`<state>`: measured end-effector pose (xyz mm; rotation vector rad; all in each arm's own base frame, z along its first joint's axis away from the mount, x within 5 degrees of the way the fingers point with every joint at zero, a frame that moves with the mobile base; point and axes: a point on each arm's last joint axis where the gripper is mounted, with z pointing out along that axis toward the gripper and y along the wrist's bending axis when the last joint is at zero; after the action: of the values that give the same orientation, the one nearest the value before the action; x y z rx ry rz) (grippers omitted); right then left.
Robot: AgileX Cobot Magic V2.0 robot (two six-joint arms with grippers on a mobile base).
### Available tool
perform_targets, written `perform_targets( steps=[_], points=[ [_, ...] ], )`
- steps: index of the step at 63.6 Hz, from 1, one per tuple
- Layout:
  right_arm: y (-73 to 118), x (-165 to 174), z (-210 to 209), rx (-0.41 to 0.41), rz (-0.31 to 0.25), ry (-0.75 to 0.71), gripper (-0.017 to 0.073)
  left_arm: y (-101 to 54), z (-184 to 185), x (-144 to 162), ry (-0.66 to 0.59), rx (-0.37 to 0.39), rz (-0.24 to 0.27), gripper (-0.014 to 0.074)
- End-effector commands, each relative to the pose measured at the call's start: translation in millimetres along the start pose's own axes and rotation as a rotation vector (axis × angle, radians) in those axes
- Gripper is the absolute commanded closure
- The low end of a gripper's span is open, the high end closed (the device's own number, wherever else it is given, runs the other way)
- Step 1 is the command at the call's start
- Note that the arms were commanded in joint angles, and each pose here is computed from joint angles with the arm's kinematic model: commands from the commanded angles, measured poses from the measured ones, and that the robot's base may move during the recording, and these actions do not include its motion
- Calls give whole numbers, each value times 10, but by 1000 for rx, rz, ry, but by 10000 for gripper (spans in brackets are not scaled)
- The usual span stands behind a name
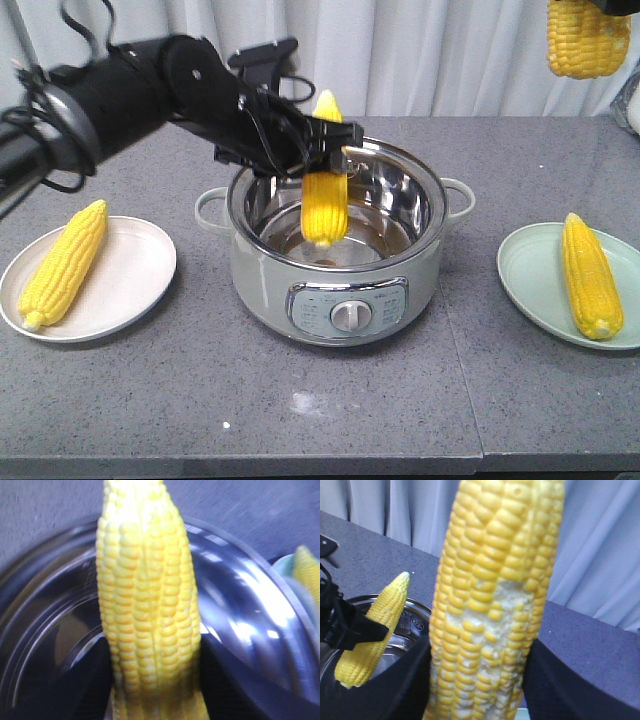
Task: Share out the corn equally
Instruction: 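Lift the cob out of the pot with the left gripper, then hold both cobs raised above the counter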
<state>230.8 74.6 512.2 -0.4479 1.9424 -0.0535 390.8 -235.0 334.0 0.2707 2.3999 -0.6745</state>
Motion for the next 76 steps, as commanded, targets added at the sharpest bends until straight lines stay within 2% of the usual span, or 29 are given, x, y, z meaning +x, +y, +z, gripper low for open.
perform_targets(
  steps=[1, 19, 20, 25, 30, 41, 46, 76],
  points=[
    [-86, -137, -204, 40, -2, -134, 564, -264, -623, -226, -191, 85, 41, 600],
    [-85, -128, -203, 39, -2, -124, 564, -484, -1530, -238, -319, 118, 157, 600],
    [-85, -128, -203, 39, -2, -124, 564, -501, -1667, -225, -337, 110, 177, 600],
    [-85, -122, -202, 39, -2, -118, 564, -506, -1870, -189, -350, 75, 214, 600],
    [-85, -119, -202, 39, -2, -114, 564, -467, -2047, -136, -342, 2, 240, 600],
    [-84, -117, -201, 38, -1, -111, 564, -307, -2310, -59, -333, -203, 227, 600],
    [-79, -117, -201, 32, 2, -112, 564, -278, -2384, -52, -348, -245, 219, 600],
    [-67, -102, -199, 18, 11, -96, 564, -296, -2460, -51, -376, -236, 220, 600]
  ],
)
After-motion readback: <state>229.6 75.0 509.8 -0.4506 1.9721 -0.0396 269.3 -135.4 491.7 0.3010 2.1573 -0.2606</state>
